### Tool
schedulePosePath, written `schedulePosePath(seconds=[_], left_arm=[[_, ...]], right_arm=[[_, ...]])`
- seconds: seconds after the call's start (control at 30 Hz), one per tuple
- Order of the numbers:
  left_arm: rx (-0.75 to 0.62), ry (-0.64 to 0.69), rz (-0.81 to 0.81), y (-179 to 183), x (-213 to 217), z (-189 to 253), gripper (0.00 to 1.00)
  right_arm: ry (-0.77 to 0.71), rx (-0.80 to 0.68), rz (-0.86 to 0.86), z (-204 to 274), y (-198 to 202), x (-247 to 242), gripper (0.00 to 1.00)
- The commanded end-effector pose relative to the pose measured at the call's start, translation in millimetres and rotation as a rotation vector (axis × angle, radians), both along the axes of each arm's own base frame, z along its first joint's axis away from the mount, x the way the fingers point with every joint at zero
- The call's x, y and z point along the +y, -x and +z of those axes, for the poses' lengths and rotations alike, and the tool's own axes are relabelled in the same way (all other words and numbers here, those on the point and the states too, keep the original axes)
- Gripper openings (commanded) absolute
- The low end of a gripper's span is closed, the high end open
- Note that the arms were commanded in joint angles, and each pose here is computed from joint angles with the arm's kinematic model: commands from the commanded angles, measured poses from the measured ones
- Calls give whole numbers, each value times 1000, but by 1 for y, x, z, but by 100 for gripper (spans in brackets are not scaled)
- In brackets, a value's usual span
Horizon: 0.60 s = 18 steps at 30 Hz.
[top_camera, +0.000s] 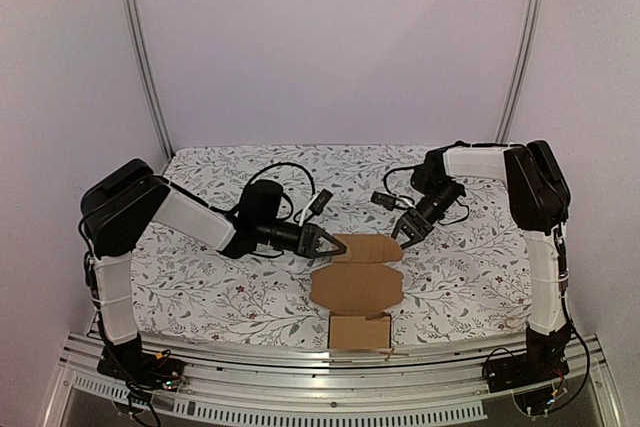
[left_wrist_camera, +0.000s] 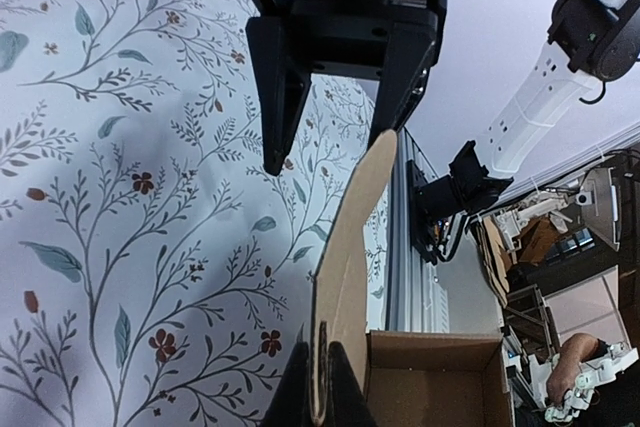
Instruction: Fold the paper box
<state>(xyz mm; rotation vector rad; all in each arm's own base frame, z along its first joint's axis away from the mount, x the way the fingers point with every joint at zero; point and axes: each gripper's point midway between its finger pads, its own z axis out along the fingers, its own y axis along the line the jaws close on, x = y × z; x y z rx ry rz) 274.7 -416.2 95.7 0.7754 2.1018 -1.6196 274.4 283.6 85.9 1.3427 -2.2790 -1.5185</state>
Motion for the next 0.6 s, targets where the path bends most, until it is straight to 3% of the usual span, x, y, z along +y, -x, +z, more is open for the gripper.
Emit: schedulePosePath(seconds=[0.0, 0.27, 0.47, 0.57], left_arm=[[-24, -28, 62, -14, 10, 5, 0], [-24, 17, 54, -10, 8, 15, 0], [-20, 27, 28, -6, 2, 16, 0], [-17, 29, 19, -4, 1, 17, 0]], right_arm=[[134, 223, -41, 18, 29, -22, 48], [21, 240, -182, 55, 5, -26, 51], [-48, 274, -186, 82, 7, -27, 53], [-155, 194, -126, 97, 10, -32, 59]])
